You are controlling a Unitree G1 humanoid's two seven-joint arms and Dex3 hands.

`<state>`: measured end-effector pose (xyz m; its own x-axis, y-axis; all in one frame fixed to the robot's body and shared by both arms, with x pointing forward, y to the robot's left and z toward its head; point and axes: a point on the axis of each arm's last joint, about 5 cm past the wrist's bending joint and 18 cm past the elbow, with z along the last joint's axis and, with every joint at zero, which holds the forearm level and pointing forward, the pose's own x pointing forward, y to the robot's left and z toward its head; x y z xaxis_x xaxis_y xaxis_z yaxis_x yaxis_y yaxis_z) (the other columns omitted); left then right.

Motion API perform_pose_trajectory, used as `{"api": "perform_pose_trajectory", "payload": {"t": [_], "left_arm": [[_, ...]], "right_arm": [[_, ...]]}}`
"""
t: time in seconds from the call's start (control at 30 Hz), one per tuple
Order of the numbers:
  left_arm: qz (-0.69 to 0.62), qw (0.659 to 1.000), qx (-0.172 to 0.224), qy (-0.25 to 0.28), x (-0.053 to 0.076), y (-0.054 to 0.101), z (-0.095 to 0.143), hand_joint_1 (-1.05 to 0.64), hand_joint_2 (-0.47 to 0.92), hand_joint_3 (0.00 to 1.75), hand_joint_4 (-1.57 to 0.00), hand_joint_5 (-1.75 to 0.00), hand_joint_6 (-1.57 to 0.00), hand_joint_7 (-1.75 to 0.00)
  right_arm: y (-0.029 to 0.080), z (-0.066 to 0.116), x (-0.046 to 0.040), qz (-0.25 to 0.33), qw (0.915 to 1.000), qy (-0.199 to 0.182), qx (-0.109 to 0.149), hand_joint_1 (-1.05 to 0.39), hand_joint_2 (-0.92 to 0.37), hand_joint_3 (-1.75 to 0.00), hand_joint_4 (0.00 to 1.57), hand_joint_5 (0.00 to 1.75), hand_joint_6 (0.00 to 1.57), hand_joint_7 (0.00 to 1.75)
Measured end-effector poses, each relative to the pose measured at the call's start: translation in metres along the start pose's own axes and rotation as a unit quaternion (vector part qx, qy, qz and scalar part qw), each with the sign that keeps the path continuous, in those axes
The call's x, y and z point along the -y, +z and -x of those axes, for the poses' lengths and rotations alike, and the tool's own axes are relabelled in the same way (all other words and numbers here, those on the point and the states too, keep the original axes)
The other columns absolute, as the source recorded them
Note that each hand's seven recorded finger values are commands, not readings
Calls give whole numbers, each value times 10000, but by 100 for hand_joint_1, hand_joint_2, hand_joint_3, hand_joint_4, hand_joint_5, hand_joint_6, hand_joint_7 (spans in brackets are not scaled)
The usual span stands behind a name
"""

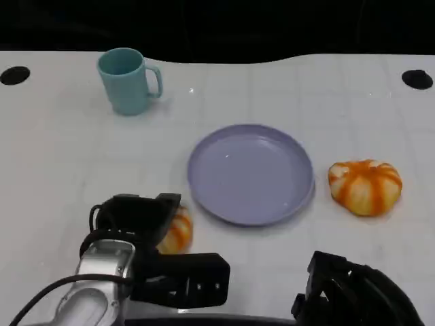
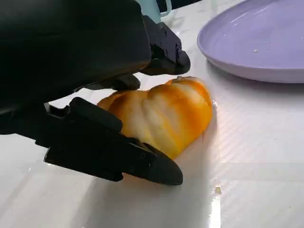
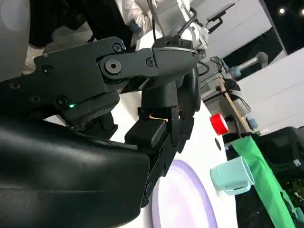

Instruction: Grasp the bread from the table and place it into the plate.

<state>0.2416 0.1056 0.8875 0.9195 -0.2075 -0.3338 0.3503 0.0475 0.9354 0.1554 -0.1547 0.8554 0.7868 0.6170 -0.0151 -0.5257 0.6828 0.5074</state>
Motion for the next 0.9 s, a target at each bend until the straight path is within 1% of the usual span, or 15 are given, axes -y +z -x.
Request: {"api": "perform_pose_trajectory", "payload": {"t": [0.07,0.1,0.13,0.17,0.2,0.27,0.33,0.4,0.53,0.57,0.67,0.77,0.8,0.83,0.9], "left_arm": [[-10,10000,19,66,-1,8,-13,-40,90,0,-54,-69,-51,-1],[-21,9999,26,95,-4,11,-21,-39,91,2,-58,-112,-66,-4],[-40,9999,33,130,-3,14,-27,-39,92,3,-59,-128,-72,-5],[-69,9998,44,187,-1,19,-33,-38,92,3,-65,-145,-80,-7],[-85,9997,53,239,-3,21,-38,-38,92,5,-69,-151,-90,-8],[-113,9994,92,298,-9,13,-44,-40,92,12,-71,-148,-99,-8],[-189,9990,163,364,-5,-7,-43,-40,92,20,-71,-159,-107,-10],[-273,9981,246,498,19,-16,-41,-39,92,26,-70,-164,-108,-10],[-294,9965,323,709,78,-38,-46,-36,92,33,-69,-165,-106,-9],[-275,9962,334,760,92,-44,-48,-34,92,34,-69,-171,-107,-10],[-119,9952,353,910,146,-71,-54,-32,92,35,-69,-174,-109,-11],[-24,9930,402,1112,199,-91,-58,-30,92,28,-73,-175,-111,-15],[32,9921,418,1184,219,-97,-58,-29,92,27,-74,-175,-104,-35],[65,9911,435,1258,235,-103,-59,-29,92,27,-74,-175,-89,-64],[120,9893,473,1372,262,-109,-59,-28,92,27,-75,-175,-72,-95]], "right_arm": [[0,0,0,0,10000,0,-1,-69,-92,-26,86,161,78,137],[0,0,0,-1,10000,0,-1,-70,-92,-26,86,161,77,137],[-1,1,0,-2,10000,-2,-2,-70,-92,-26,86,161,77,137],[-2,2,0,-2,10000,-2,-2,-70,-92,-26,85,161,77,137],[-1,2,0,-1,10000,2,-1,-70,-92,-26,86,161,77,137],[-1,3,0,2,10000,4,4,-71,-92,-26,86,161,77,137],[-2,4,0,2,10000,2,3,-71,-92,-25,86,161,78,136],[-3,5,0,0,10000,1,3,-71,-92,-24,86,161,78,136],[6,11,-4,20,10000,6,11,-70,-92,-25,86,161,77,136],[6,15,-3,23,10000,3,6,-70,-92,-26,86,161,77,136],[1,22,-2,19,10000,-7,-4,-70,-92,-26,86,161,77,136],[2,23,-2,20,10000,-5,-4,-70,-92,-26,85,161,76,136],[2,23,-1,20,10000,-4,-3,-70,-92,-26,85,161,76,136],[2,23,-1,20,10000,-4,-3,-70,-92,-26,85,161,76,136],[3,24,0,20,10000,-4,-1,-70,-92,-26,85,161,76,136]]}}
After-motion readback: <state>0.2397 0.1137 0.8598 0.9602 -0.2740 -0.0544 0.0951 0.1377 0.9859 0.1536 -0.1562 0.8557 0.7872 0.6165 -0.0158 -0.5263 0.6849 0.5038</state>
